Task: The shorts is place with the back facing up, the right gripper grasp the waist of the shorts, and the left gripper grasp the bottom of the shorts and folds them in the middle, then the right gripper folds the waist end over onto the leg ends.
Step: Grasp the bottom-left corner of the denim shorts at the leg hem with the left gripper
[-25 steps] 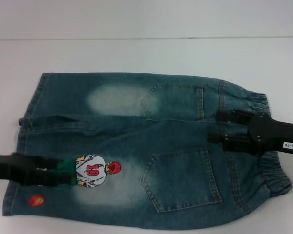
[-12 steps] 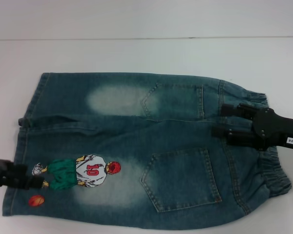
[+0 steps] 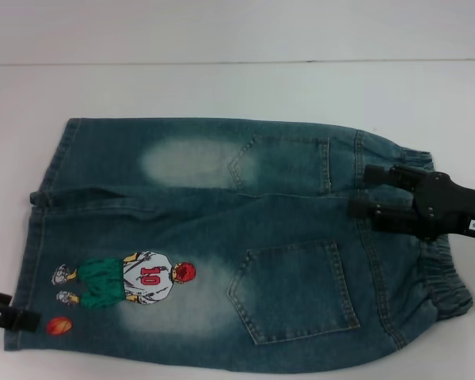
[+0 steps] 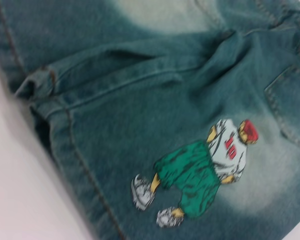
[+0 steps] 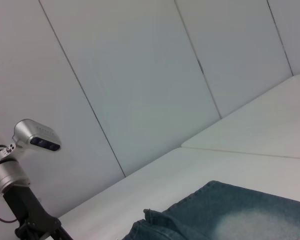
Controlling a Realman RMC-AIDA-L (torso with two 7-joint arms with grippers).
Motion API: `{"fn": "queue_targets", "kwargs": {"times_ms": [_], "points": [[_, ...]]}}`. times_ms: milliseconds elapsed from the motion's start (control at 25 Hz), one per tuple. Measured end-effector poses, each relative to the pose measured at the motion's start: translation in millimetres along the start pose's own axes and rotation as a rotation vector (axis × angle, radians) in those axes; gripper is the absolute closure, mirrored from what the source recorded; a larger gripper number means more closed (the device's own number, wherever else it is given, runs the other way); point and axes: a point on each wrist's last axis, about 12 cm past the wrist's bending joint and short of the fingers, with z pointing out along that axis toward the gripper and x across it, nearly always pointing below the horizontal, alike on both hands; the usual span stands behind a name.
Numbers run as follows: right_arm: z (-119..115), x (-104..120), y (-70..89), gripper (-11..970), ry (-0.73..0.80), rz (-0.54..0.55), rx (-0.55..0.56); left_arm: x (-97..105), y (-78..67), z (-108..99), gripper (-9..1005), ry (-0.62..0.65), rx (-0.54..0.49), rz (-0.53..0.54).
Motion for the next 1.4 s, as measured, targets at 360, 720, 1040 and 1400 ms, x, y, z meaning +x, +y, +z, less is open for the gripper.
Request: {"fn": "queue_targets", "kwargs": {"times_ms": [360,720,1040,1400], "points": [[-5,2,0.6,37,-0.011,0.005,0.008,4,4.6,0,76,0.050,-0.041,-0.039],[-8,4,1.5,38,-0.011,0.010,0.012,7,6.2,7,77,0.082,-0.057,-0.058],[-9,5,2.2,39,-0.012,0.012,0.010,9,5.9,12,79,0.096,-0.049,-0.062],[-9,3,2.6,39,-0.022,0.009,0.006,6,3.1,20,81,0.111,-0.020,-0.052]]}}
